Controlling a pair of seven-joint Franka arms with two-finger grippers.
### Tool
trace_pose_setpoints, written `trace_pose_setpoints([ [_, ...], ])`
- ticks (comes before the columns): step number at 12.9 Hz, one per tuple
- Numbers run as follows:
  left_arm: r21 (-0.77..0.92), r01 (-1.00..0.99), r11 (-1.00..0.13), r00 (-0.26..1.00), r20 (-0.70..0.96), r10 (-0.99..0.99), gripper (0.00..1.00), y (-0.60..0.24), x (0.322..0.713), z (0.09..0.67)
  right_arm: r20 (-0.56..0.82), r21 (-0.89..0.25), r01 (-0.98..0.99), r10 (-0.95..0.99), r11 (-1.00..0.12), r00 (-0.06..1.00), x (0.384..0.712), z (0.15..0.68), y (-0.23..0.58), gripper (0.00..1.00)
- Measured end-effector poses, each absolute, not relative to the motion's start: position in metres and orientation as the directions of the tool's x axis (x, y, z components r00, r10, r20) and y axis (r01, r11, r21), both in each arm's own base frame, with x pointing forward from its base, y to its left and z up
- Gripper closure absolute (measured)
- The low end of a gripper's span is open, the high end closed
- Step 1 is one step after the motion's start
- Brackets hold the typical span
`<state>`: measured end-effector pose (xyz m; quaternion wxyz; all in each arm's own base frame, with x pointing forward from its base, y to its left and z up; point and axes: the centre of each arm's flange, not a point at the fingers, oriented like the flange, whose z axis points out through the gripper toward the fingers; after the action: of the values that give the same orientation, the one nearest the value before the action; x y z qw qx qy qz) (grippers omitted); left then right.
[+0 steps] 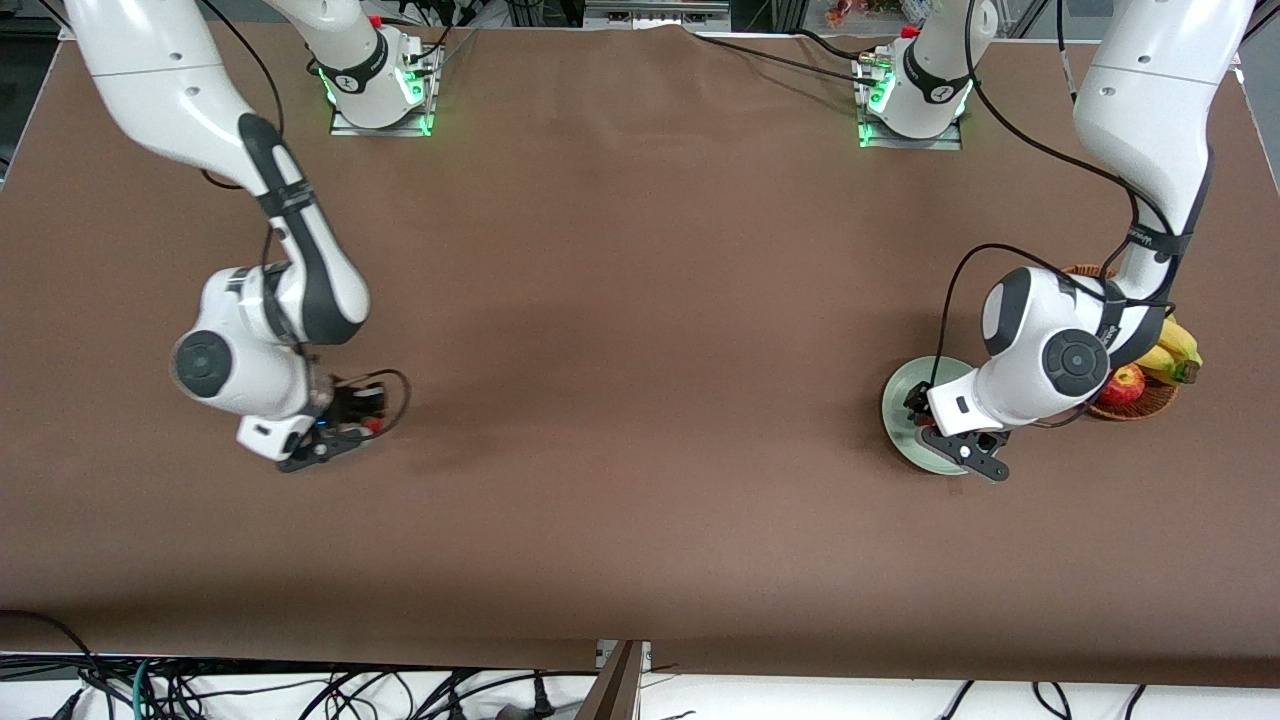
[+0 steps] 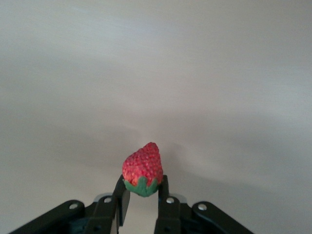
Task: Collect all strawberries into plate
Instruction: 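Set the third strawberry mid-table with the right gripper and release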
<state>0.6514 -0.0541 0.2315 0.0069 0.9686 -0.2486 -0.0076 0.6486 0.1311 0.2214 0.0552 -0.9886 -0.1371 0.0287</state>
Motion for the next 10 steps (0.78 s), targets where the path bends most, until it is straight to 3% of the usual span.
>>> trace_pose_setpoints([
  [1, 0.012, -0.483, -0.875, 0.875, -0.014, -0.483, 0.0, -0.055, 0.652, 0.246, -0.053, -0.136, 0.204, 0.212, -0.97, 0.976, 0.641, 0.223, 0.166, 0.73],
  [6, -0.012, -0.478, -0.878, 0.878, -0.024, -0.478, 0.0, -0.062, 0.643, 0.341, -0.057, -0.188, -0.114, -0.105, -0.975, 0.993, 0.582, 0.217, 0.355, 0.73],
  [10, 0.045, -0.437, -0.898, 0.897, -0.057, -0.439, 0.0, -0.078, 0.633, 0.32, -0.08, -0.275, -0.332, -0.322, -0.903, 0.943, 0.537, 0.21, 0.506, 0.73],
])
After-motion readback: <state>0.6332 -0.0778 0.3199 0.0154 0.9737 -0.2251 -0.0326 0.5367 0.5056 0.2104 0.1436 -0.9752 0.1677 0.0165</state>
